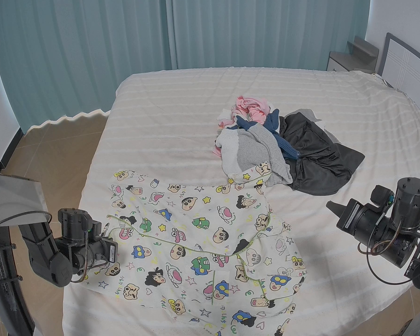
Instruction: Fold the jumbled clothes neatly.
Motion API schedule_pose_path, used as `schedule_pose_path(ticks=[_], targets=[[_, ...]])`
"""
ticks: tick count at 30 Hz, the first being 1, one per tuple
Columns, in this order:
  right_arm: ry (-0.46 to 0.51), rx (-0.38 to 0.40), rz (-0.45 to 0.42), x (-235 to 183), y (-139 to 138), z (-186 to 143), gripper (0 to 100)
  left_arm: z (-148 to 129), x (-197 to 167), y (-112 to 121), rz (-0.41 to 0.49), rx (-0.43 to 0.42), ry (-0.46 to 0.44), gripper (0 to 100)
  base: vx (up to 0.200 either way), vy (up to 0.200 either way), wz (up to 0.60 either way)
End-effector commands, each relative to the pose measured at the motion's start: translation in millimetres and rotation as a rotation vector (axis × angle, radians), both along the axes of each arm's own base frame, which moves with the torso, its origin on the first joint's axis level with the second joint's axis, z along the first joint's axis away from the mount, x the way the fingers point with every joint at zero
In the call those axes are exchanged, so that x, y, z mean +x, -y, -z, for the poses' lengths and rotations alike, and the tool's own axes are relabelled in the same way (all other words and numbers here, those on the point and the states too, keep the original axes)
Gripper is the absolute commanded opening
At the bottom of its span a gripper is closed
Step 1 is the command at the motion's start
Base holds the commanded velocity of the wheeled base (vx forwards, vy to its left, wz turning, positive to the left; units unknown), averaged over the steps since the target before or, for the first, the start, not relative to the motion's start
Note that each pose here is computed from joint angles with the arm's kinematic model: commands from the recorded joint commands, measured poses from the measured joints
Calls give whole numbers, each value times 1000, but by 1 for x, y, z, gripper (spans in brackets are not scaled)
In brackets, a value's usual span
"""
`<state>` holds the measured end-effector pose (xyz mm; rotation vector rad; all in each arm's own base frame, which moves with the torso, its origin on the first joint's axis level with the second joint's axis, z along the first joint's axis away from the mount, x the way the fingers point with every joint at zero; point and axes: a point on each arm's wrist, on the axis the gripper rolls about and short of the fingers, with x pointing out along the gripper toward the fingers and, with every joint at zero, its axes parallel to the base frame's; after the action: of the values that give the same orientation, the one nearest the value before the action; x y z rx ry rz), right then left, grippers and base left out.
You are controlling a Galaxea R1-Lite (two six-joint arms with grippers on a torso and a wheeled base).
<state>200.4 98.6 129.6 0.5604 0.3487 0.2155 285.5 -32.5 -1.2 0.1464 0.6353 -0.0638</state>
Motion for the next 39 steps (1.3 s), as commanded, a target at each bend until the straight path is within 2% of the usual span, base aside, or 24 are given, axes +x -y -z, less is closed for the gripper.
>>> schedule_pose_path(ticks=[1, 8, 12, 16, 22, 30, 38, 39], targets=[[-8, -5, -1, 1, 0, 2, 0, -8, 12, -15, -36, -14, 38, 0, 0, 0, 0], [-15, -4, -13, 0, 0, 3, 0, -19, 25, -31, -31, -64, 12, 0, 0, 0, 0], [-15, -4, -13, 0, 0, 3, 0, -21, 34, -38, -47, -68, 23, 0, 0, 0, 0], [-18, -4, -12, 0, 0, 4, 0, -21, 41, -49, -76, -72, -14, 0, 0, 0, 0], [-21, -5, -14, 0, -1, 5, 0, -18, 39, -54, -64, -102, -72, 0, 0, 0, 0], [-40, -16, -14, 1, -1, 10, 0, -19, 44, -67, -98, -106, -89, 0, 0, 0, 0], [-43, -17, -14, 1, -1, 10, 0, -11, 46, -70, -109, -110, -117, 0, 0, 0, 0], [-46, -19, -14, 1, -1, 11, 0, -10, 47, -70, -110, -109, -120, 100, 0, 0, 0]])
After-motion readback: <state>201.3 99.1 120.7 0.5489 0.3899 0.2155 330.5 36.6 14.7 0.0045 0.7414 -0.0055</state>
